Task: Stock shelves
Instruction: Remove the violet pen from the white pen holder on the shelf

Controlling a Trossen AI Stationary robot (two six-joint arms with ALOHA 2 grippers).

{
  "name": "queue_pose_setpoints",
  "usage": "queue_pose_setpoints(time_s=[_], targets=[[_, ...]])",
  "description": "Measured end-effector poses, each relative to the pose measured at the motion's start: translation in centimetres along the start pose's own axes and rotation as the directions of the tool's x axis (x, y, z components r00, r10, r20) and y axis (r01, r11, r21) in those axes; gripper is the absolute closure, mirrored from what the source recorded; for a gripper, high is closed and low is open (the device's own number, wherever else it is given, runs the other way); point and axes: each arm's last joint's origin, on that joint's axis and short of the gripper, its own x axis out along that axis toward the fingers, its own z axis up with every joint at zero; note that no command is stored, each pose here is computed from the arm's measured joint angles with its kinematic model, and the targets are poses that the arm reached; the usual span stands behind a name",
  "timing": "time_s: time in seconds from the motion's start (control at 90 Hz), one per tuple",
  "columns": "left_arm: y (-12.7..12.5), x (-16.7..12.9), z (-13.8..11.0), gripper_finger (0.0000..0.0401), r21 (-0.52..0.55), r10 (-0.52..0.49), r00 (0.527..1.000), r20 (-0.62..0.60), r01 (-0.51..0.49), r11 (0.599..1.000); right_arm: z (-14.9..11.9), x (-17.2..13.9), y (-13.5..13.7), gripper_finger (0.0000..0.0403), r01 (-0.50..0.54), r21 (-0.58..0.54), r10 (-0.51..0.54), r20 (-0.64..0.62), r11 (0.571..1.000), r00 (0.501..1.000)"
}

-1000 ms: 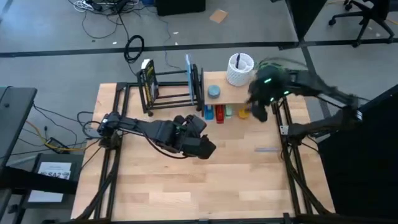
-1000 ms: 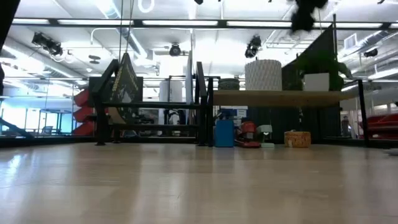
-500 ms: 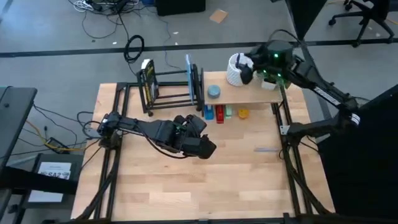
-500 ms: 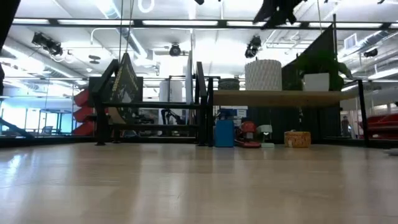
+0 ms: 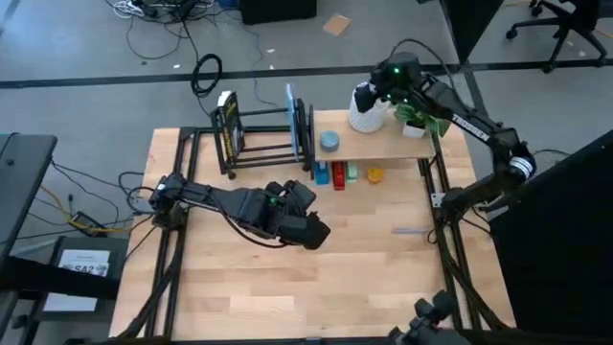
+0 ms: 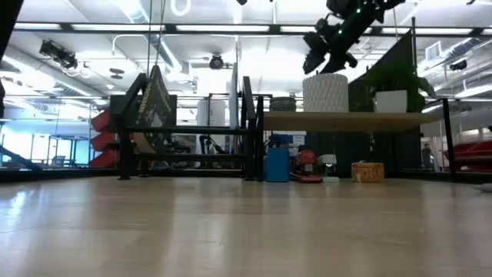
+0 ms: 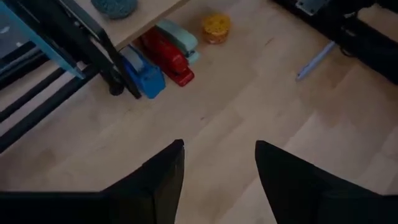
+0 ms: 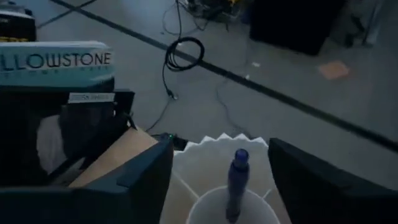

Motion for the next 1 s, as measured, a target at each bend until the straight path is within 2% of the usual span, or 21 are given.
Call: queue_pose_setpoints(time_s=[0.422, 0.678, 0.811, 1.0], targets=[[0.0, 0.0, 0.0, 0.0224, 0.001, 0.003, 1.0, -0.001, -0.003, 1.0, 0.3, -0.7, 0.0, 0.0389, -0.013, 0.001, 0.013, 0.024, 1.0, 1.0], [0.1, 0.0, 0.0, 0.0224, 0.0, 0.004, 1.0, -0.001, -0.004, 1.0, 1.5, -3.9, -0.1, 0.0398, -0.046, 0.022, 0.042, 0.15, 0.999, 0.988], [0.0, 0.0, 0.1, 0.0224, -0.004, 0.0, 1.0, 0.003, 0.0, 1.0, 2.3, -6.8, -0.2, 0.0399, -0.06, 0.023, 0.052, 0.247, 0.998, 0.968], [0.0, 0.1, 0.1, 0.0224, -0.005, -0.003, 1.0, 0.005, 0.003, 1.0, 2.5, -13.0, 0.5, 0.0401, -0.121, -0.115, 0.156, 0.381, 0.986, 0.911]])
